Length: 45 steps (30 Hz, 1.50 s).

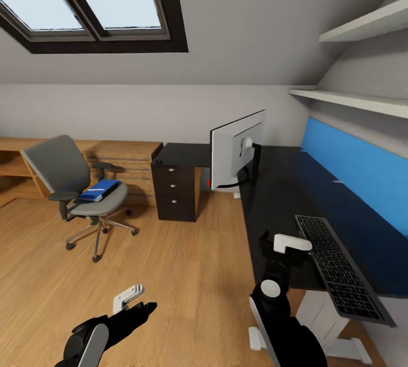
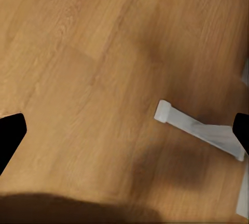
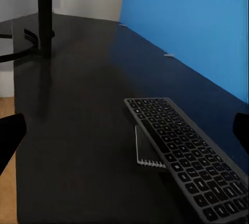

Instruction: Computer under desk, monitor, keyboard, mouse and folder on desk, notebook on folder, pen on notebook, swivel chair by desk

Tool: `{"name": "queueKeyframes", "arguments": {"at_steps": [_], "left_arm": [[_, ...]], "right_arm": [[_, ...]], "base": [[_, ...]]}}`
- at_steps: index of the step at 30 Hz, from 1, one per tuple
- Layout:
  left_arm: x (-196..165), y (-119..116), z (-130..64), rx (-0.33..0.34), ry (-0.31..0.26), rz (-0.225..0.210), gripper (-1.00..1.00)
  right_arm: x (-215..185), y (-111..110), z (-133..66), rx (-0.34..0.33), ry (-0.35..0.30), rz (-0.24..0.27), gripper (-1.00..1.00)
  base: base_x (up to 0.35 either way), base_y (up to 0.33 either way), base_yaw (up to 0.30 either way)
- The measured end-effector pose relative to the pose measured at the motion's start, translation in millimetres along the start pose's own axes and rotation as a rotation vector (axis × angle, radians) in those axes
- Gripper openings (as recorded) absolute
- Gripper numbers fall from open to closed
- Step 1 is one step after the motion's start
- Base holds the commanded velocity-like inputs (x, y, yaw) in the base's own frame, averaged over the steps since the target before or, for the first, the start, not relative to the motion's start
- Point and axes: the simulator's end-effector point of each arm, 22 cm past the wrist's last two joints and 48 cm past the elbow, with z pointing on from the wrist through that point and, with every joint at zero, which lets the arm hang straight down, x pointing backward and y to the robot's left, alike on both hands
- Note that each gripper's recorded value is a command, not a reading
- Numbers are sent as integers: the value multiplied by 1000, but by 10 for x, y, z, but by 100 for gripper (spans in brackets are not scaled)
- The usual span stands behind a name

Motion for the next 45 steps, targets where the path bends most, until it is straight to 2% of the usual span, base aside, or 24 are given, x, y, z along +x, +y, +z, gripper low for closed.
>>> {"name": "queueKeyframes", "arguments": {"at_steps": [7, 21, 26, 32, 38, 39, 43, 44, 45], "left_arm": [[-1, 7, -1, -3, -1, 3, 100], [-1, 7, -1, -3, -1, 3, 100], [-3, 10, -1, -4, -1, 4, 100], [-7, 18, -3, -5, -2, 3, 100], [-3, 10, -2, -4, -1, 3, 100], [-4, 11, -4, -3, -1, 3, 100], [-4, 12, -4, -3, -1, 3, 100], [-9, 19, -6, -4, -2, 3, 100], [-9, 20, -6, -4, -2, 3, 100]], "right_arm": [[-28, 56, -30, -13, -10, 0, 100], [-26, -17, 7, 2, -13, 2, 100], [-1, -21, 19, -2, -3, 35, 100], [110, -121, 88, 9, 46, 112, 100], [66, -215, 120, 20, 58, 179, 100], [137, -213, 131, 10, 99, 241, 100], [224, -241, 157, 0, 156, 341, 100], [340, -249, 145, -17, 211, 442, 100], [357, -253, 146, -18, 218, 465, 100]], "base": [[-173, -298, 0], [-160, -314, 0], [-164, -314, 0], [-164, -314, 0], [-153, -282, 0], [-76, -129, 0], [-35, -58, 0], [-5, -9, 0], [-3, -6, 0]]}}
